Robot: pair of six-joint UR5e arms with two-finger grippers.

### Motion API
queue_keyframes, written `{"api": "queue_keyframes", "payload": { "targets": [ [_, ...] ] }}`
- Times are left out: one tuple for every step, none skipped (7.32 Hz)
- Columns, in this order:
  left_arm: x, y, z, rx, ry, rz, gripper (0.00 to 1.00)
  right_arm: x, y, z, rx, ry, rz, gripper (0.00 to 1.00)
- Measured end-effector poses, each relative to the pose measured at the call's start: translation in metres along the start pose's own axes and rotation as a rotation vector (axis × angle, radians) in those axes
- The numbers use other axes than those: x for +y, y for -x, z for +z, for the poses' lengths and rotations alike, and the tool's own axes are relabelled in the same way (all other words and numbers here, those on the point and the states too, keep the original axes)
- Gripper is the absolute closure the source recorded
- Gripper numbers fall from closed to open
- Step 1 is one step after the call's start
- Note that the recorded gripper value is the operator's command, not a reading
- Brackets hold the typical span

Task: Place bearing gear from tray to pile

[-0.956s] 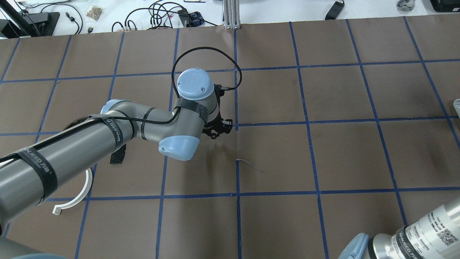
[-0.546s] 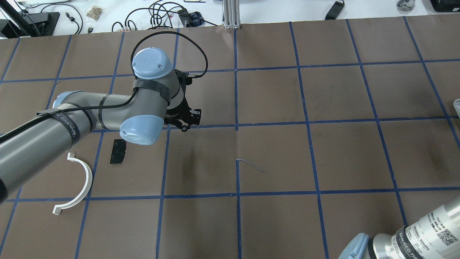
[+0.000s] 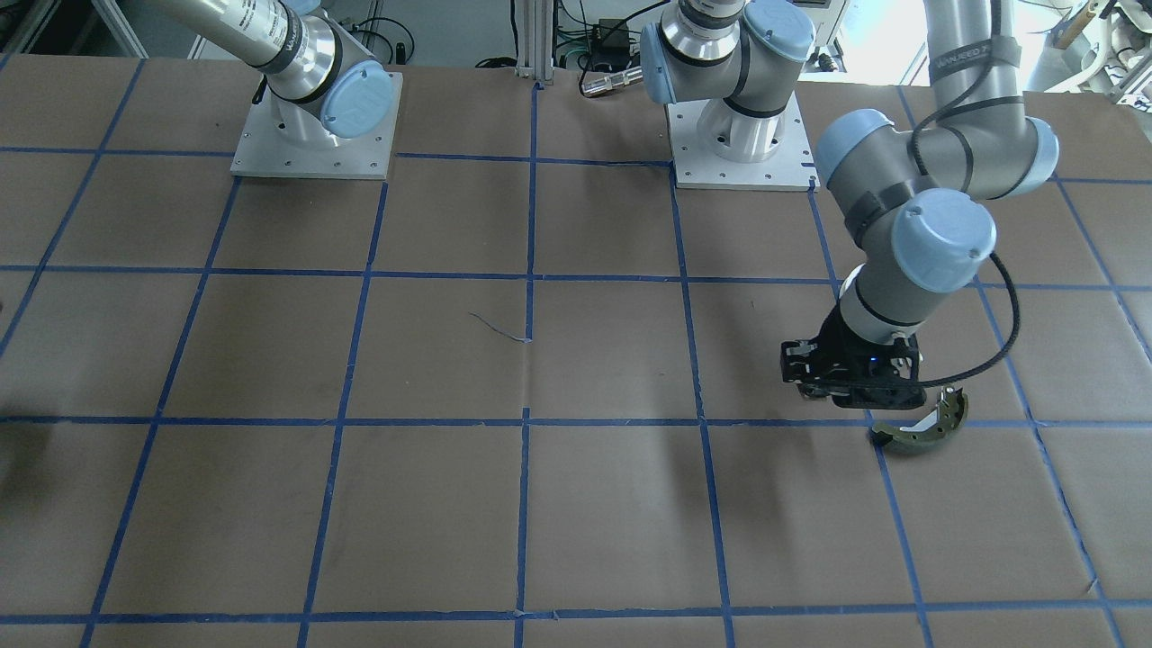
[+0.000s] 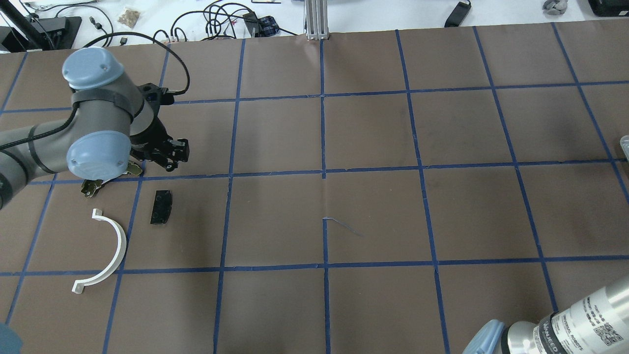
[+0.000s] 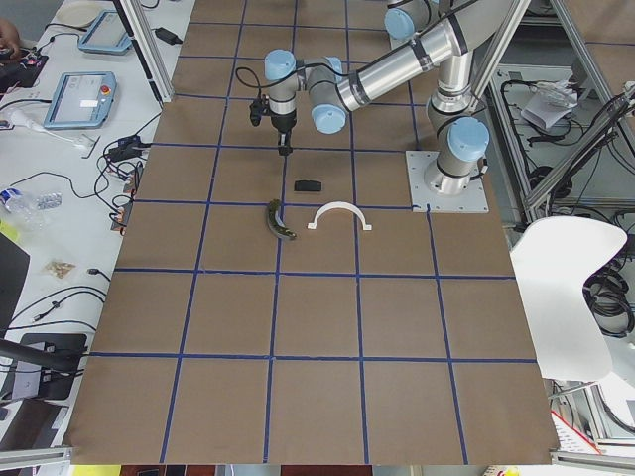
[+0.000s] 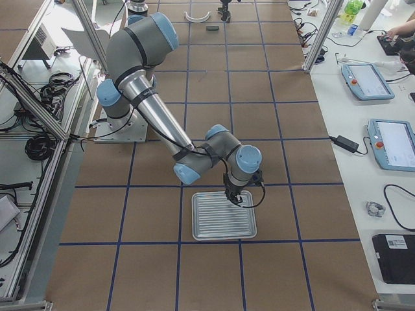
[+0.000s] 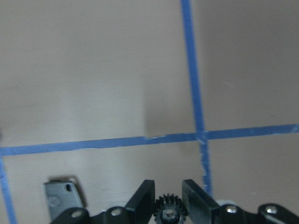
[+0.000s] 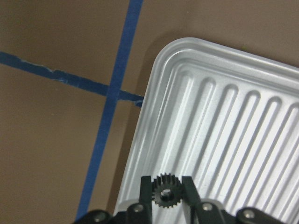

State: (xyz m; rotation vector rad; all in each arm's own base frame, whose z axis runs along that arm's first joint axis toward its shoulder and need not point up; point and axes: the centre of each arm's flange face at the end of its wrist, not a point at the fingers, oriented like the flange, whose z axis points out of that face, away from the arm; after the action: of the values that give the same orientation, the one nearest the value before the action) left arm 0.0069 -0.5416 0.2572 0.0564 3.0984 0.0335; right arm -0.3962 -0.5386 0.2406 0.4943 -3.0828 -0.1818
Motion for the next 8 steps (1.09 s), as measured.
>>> {"api": "queue_keyframes", "payload": {
  "targets": [
    [0.004, 0.035, 0.011, 0.005, 0.018, 0.006, 1.0, -0.015, 0.03, -0.026, 0.019, 0.002, 0.005, 0.94],
    [0.007, 0.053, 0.018, 0.009, 0.028, 0.015, 1.0, -0.032, 0.071, -0.054, 0.047, 0.007, 0.016, 0.94],
    [0.012, 0.059, 0.026, 0.015, 0.04, 0.023, 1.0, -0.05, 0.125, -0.074, 0.062, 0.01, 0.051, 0.94],
    [0.016, 0.06, 0.035, 0.02, 0.043, 0.026, 1.0, -0.069, 0.191, -0.08, 0.064, 0.013, 0.108, 0.94],
    [0.018, 0.061, 0.043, 0.021, 0.037, 0.027, 1.0, -0.09, 0.258, -0.077, 0.064, 0.013, 0.166, 0.95],
    [0.018, 0.061, 0.05, 0.023, 0.038, 0.027, 1.0, -0.113, 0.325, -0.072, 0.076, 0.005, 0.185, 0.95],
    [0.016, 0.062, 0.057, 0.024, 0.044, 0.027, 1.0, -0.131, 0.387, -0.068, 0.089, -0.009, 0.204, 0.95],
    [0.014, 0.062, 0.063, 0.025, 0.053, 0.025, 0.87, -0.143, 0.449, -0.066, 0.097, -0.021, 0.265, 0.95]
  ]
}}
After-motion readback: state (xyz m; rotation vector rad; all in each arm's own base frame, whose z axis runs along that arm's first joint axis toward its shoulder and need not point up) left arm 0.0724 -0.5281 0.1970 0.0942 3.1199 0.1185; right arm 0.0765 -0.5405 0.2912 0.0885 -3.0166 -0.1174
